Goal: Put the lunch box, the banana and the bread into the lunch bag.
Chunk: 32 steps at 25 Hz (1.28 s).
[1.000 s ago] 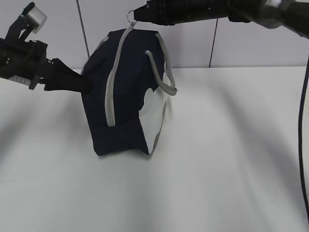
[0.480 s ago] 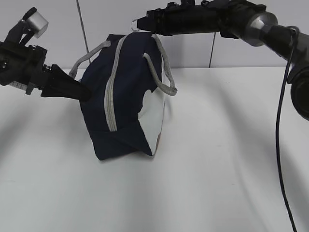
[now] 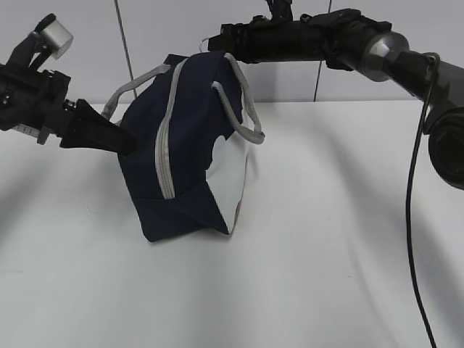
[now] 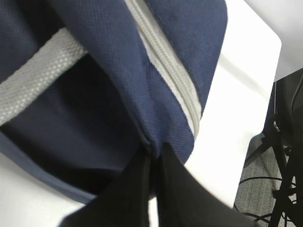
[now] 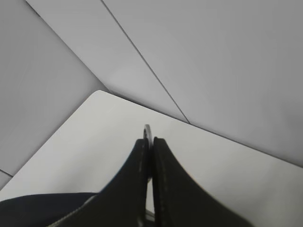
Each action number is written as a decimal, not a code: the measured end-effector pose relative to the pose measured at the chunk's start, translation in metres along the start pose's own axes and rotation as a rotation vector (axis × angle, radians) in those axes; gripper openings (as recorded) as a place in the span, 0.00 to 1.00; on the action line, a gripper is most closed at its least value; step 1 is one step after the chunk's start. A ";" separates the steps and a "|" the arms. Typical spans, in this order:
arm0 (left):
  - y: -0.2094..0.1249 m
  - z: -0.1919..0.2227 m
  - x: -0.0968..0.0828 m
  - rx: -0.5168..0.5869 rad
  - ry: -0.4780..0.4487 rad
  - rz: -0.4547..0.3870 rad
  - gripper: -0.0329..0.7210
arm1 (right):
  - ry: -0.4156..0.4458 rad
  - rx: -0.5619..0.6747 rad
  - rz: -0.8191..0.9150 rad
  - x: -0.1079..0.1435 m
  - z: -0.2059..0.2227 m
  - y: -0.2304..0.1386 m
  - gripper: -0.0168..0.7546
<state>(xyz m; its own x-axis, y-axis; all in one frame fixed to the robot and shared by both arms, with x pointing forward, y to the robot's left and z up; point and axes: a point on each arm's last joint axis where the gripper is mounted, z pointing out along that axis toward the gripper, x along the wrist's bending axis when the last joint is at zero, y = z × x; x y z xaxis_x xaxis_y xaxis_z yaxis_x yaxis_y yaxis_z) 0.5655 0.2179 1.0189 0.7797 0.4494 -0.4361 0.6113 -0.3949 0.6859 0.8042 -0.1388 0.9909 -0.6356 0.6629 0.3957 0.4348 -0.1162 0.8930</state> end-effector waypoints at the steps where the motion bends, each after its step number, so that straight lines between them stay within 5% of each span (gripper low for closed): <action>1: 0.000 0.000 0.000 0.000 0.000 0.000 0.05 | 0.002 0.001 0.003 0.000 0.000 -0.001 0.00; 10: 0.011 0.000 -0.001 -0.128 -0.009 -0.060 0.11 | 0.117 0.087 -0.031 0.009 -0.006 0.000 0.00; 19: 0.017 -0.002 -0.001 -0.191 -0.016 -0.090 0.60 | 0.168 0.109 -0.027 0.017 -0.009 0.003 0.00; 28: 0.038 -0.063 -0.016 -0.370 0.088 -0.054 0.63 | 0.176 0.116 -0.023 0.017 -0.009 0.002 0.00; 32: 0.046 -0.085 -0.011 -0.431 0.186 -0.101 0.63 | 0.176 0.116 -0.022 0.017 -0.009 0.002 0.00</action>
<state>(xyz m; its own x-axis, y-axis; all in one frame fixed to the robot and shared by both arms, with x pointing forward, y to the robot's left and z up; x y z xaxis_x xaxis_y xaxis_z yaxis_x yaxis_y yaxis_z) 0.5737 0.2627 1.1046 0.6577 0.6200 -0.4279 0.5396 0.0086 0.8419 0.7884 -0.1340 1.0014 -0.7428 0.5237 0.4171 0.4838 -0.0107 0.8751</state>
